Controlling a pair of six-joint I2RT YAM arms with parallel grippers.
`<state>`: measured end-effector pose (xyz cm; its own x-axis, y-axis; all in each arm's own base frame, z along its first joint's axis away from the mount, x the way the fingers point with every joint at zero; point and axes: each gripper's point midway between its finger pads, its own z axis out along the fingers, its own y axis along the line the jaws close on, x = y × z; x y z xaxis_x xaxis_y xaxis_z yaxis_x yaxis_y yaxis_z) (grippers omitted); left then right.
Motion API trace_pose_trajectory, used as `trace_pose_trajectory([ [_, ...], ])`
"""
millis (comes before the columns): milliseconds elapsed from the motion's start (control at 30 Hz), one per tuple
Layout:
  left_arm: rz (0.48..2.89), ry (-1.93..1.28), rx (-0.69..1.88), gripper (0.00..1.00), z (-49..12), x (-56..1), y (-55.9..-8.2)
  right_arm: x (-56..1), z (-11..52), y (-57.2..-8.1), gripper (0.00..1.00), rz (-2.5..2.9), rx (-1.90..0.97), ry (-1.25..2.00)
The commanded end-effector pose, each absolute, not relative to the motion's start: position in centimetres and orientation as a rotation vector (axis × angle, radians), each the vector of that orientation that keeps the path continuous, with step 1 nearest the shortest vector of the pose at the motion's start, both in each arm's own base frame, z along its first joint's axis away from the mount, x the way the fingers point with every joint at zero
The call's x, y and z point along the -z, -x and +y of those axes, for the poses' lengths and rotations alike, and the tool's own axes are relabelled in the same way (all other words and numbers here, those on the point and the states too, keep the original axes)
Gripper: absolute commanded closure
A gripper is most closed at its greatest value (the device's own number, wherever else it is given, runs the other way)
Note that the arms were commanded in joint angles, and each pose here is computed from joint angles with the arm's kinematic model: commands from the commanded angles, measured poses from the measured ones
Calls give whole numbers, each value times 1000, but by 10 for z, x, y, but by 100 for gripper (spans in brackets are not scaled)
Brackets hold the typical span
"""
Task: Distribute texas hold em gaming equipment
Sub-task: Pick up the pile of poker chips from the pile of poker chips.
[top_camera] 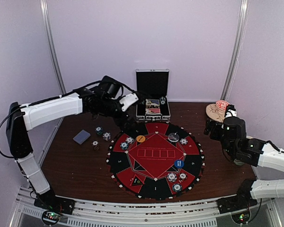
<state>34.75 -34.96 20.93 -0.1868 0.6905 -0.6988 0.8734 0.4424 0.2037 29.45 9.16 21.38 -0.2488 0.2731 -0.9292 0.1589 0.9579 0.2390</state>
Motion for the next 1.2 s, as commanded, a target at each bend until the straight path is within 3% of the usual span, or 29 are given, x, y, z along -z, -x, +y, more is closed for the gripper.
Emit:
trace_pose_trajectory([
  [0, 1956, -1179, 285, 2, -297, -218, -382, -207, 92, -296, 0, 1845, -93, -303],
  [200, 2120, -1025, 260, 2, -227, -172, -433, -202, 93, -299, 0, 1860, -74, -294],
  [500, 2257, -881, 211, 2, -179, -114, -481, -201, 94, -299, 0, 1863, -71, -290],
  [733, 2322, -851, 179, 3, -170, -86, -486, -203, 93, -298, 0, 1856, -75, -294],
  [1167, 2379, -822, 231, 14, -146, -65, -480, -204, 93, -298, 0, 1855, -79, -293],
])
